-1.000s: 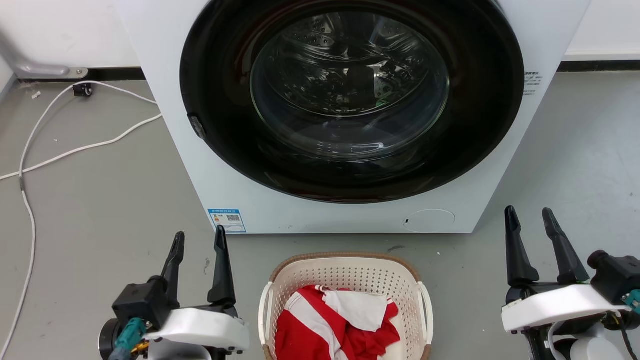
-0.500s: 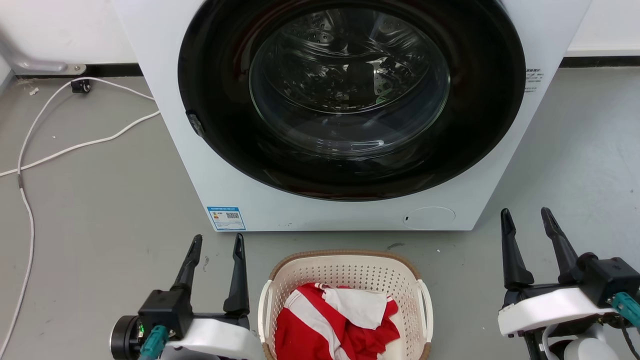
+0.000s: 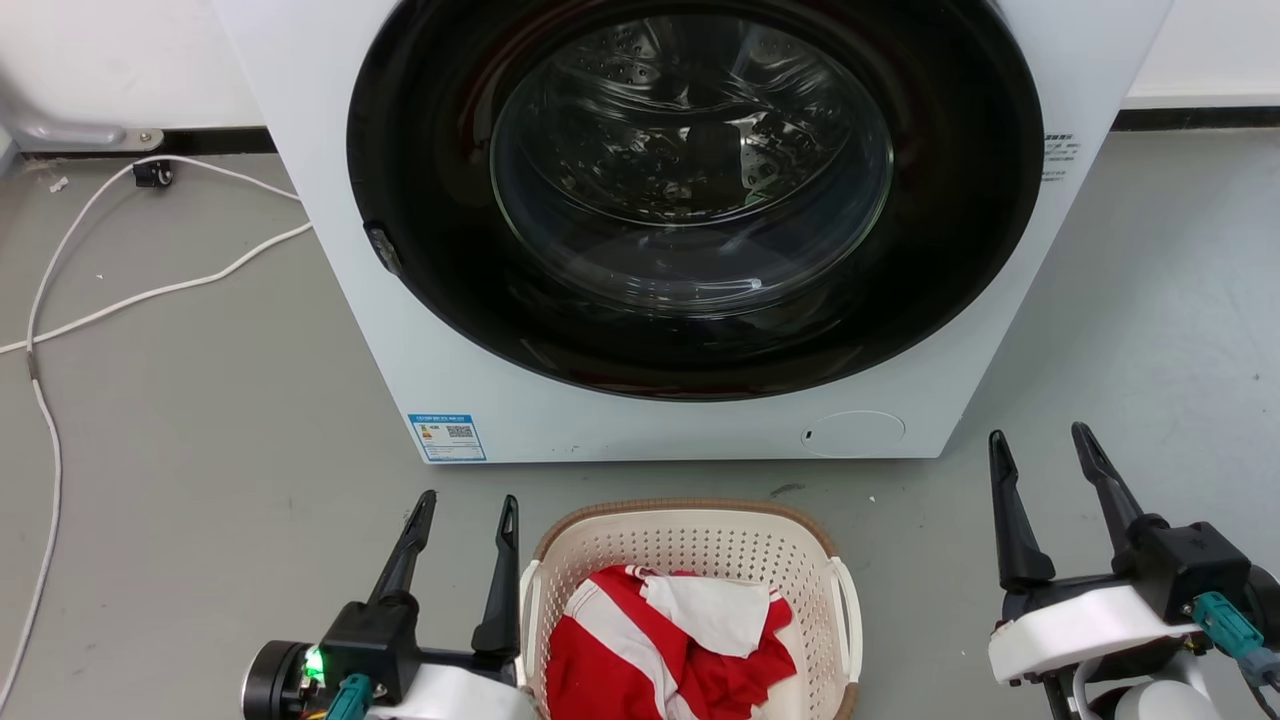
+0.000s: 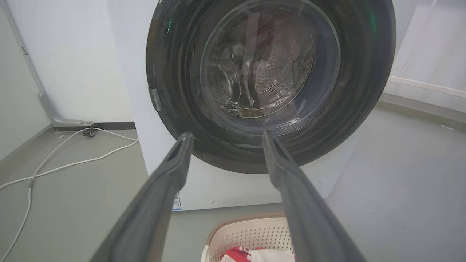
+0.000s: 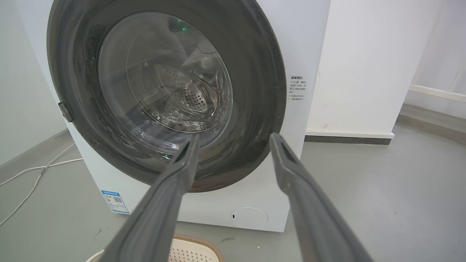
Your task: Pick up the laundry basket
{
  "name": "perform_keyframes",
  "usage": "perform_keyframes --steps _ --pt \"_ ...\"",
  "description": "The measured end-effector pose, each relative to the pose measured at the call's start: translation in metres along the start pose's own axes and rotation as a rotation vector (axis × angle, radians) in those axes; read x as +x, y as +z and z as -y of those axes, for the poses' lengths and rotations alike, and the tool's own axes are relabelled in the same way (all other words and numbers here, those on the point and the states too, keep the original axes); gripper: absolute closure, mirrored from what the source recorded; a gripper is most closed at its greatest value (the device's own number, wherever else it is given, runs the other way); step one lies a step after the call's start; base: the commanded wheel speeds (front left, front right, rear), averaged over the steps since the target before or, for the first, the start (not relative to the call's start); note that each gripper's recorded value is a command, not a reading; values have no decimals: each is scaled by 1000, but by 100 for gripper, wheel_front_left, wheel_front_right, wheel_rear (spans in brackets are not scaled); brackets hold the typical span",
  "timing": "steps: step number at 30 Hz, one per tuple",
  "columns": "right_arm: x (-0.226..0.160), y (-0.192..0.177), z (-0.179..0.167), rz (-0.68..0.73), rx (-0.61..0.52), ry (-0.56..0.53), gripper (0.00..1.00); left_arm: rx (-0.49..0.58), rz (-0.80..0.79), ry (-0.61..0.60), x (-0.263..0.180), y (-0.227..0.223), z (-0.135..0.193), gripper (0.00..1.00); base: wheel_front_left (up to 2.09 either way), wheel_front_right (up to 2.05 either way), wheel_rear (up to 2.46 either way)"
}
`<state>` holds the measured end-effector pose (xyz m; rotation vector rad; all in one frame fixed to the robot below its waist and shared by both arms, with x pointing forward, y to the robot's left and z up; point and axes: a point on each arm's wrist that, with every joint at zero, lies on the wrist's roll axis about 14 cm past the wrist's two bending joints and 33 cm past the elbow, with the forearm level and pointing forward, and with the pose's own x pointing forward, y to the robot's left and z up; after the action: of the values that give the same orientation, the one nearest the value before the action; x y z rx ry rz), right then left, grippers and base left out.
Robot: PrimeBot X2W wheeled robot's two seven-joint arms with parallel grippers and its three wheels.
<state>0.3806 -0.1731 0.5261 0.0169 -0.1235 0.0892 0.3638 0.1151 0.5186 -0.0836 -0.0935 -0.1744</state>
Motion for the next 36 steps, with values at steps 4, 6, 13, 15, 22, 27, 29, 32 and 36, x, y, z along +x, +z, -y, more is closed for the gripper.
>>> perform_keyframes --steps 4,6,13,15,22,27,29,32,36 --pt "-2 -2 1 -1 22 -6 0 -17 12 23 -1 2 -5 0 0 0 0" --pt "-2 -3 1 -3 20 -6 0 -24 11 23 -2 1 -6 0 0 0 0" --pt "-4 -9 1 -17 -21 -1 0 16 20 8 -3 1 -6 0 0 0 0" --pt "-4 -10 0 -20 -31 5 0 27 19 6 -3 0 -6 0 0 0 0" --pt "-2 -13 -2 -25 -42 14 0 48 3 16 -4 -6 -8 0 0 0 0" --pt "-1 -14 -4 -28 -43 20 0 48 -2 21 -4 -7 -10 0 0 0 0" --pt "-1 -14 -4 -28 -43 20 0 50 -3 22 -4 -8 -10 0 0 0 0" --pt "-1 -15 -4 -29 -42 20 0 51 -8 22 -4 -9 -11 0 0 0 0" --pt "0 -14 -4 -28 -39 20 0 53 -11 25 -4 -10 -12 0 0 0 0"
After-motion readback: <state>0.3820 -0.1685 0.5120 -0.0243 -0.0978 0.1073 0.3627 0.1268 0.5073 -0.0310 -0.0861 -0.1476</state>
